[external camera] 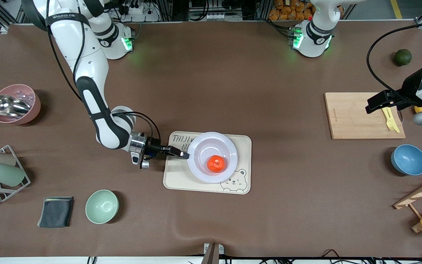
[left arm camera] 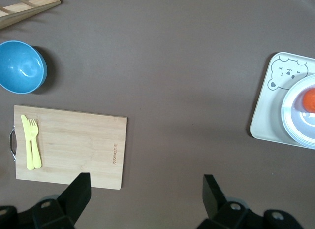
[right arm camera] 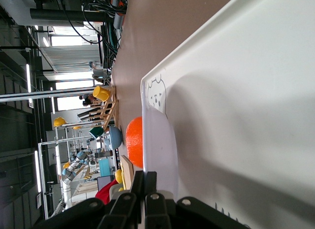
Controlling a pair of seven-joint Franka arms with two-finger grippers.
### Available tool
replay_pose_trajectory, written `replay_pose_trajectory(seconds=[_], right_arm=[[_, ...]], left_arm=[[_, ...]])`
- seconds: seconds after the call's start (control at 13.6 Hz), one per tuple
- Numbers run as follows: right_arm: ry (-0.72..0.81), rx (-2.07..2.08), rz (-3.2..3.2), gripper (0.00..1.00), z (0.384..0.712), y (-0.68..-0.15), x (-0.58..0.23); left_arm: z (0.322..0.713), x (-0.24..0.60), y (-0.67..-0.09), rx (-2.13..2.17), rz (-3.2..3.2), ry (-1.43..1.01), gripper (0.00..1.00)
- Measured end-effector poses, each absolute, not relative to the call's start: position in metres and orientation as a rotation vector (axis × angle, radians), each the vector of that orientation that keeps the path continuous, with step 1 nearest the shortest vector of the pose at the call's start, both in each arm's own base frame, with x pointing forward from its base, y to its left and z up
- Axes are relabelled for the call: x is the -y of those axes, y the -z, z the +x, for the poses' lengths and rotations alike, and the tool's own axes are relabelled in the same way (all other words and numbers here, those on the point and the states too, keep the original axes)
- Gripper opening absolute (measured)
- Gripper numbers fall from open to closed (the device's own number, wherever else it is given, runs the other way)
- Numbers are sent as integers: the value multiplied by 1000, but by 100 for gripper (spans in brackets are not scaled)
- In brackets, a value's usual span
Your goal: Place orange and plate with both arms
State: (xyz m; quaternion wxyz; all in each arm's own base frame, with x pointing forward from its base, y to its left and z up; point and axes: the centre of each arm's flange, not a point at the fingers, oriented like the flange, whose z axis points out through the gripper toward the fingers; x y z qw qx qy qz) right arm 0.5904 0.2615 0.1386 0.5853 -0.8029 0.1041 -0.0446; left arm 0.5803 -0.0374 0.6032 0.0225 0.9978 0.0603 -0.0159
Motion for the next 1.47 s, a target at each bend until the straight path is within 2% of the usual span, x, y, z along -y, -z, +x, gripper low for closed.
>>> replay_pose_trajectory(seconds=[0.22,0.37,0.44,0.59,0.81,0.95,1.47], right_arm=[[99,-242,-1876,4,590,-133,-264],[102,-234,-1879,19,590,-130,-264],[109,-224,-1882,19,590,-129,-264],[116,-206,-1889,30,589,-126,-263],[113,-167,-1913,34,589,-125,-260],[107,-110,-1951,42,593,-126,-254],[73,-36,-2037,40,605,-127,-223]], left_arm=[[581,38,-602,-186,3090,48,100],[581,38,-602,-185,3090,47,100],[581,38,-602,-185,3090,47,100],[581,38,-602,-185,3090,45,100],[581,38,-602,-185,3090,45,100],[581,38,-602,-185,3090,44,100],[582,39,-602,-183,3090,46,100]])
